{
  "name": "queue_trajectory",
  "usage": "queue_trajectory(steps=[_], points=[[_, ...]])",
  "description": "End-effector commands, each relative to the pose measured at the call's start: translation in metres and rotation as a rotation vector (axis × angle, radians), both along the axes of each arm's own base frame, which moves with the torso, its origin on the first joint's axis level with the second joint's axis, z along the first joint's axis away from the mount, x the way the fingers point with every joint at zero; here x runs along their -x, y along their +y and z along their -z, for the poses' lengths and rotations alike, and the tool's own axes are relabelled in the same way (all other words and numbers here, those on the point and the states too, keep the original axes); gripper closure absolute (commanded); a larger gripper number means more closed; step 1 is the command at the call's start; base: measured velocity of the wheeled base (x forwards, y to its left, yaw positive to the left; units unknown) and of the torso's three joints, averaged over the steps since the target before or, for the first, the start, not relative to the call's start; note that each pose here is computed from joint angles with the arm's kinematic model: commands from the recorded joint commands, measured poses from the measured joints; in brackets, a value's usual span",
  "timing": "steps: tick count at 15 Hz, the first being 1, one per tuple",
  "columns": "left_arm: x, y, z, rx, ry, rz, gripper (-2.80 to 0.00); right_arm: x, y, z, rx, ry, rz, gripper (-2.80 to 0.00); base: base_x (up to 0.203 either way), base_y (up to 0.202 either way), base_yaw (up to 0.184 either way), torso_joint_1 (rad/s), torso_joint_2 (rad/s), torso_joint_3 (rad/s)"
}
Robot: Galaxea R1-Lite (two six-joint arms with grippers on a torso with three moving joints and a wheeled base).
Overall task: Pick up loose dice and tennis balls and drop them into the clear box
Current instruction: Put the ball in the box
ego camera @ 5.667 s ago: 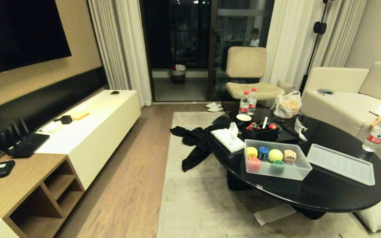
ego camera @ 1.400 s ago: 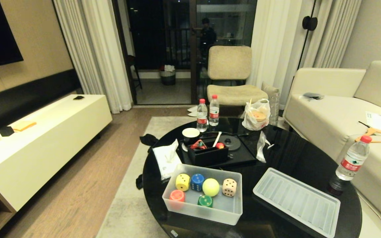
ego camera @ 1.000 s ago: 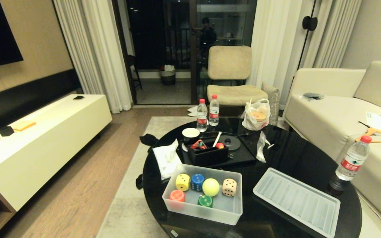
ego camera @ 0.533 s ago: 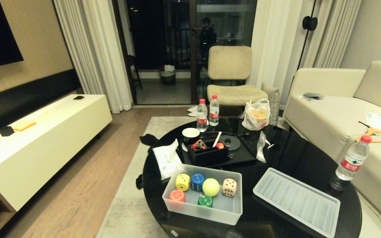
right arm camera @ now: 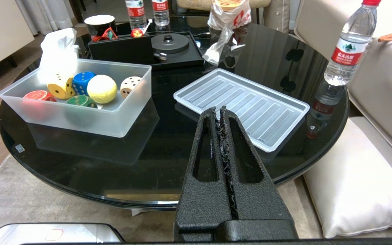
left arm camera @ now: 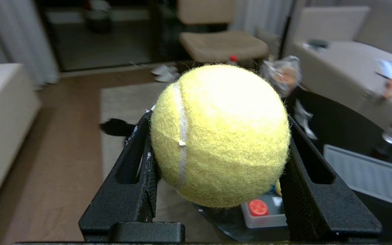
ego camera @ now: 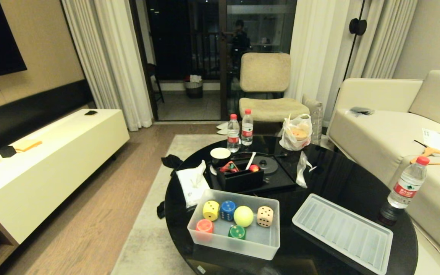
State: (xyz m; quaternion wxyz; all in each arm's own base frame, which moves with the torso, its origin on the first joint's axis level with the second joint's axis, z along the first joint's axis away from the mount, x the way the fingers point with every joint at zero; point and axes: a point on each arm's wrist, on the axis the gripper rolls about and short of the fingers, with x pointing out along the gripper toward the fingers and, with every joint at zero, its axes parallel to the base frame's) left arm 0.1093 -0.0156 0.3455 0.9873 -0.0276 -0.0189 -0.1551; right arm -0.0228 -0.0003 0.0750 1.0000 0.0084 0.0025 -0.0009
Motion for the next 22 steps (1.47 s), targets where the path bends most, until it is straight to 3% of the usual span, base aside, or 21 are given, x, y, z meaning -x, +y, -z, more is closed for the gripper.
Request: queue_trajectory(steps=[1, 4, 7, 11, 16, 19, 22], points=[[-0.093, -0.026, 0.01, -0.025, 0.17, 0.105, 0.0, 0.0, 0.0, 0.0, 0.0, 0.001, 0.0, 0.0, 0.0, 0.0, 0.0, 0.0, 0.0, 0.0], [-0.16, -0.074, 0.038, -0.067, 0.293, 0.207, 0.0, 0.0, 0.0, 0.0, 0.0, 0.001, 0.0, 0.0, 0.0, 0.0, 0.0, 0.0, 0.0, 0.0], [-0.207, -0.122, 0.088, -0.13, 0.418, 0.284, 0.0, 0.0, 0.0, 0.0, 0.0, 0.001, 0.0, 0.0, 0.0, 0.0, 0.0, 0.0, 0.0, 0.0], [-0.249, -0.158, 0.155, -0.186, 0.498, 0.328, 0.0, 0.0, 0.0, 0.0, 0.0, 0.001, 0.0, 0.0, 0.0, 0.0, 0.0, 0.0, 0.0, 0.0], [-0.248, -0.182, 0.221, -0.24, 0.647, 0.41, 0.0, 0.0, 0.0, 0.0, 0.0, 0.001, 0.0, 0.0, 0.0, 0.0, 0.0, 0.0, 0.0, 0.0], [-0.252, -0.198, 0.248, -0.248, 0.649, 0.435, 0.0, 0.0, 0.0, 0.0, 0.0, 0.001, 0.0, 0.0, 0.0, 0.0, 0.0, 0.0, 0.0, 0.0], [-0.252, -0.214, 0.26, -0.261, 0.639, 0.467, 0.0, 0.0, 0.0, 0.0, 0.0, 0.001, 0.0, 0.0, 0.0, 0.0, 0.0, 0.0, 0.0, 0.0]])
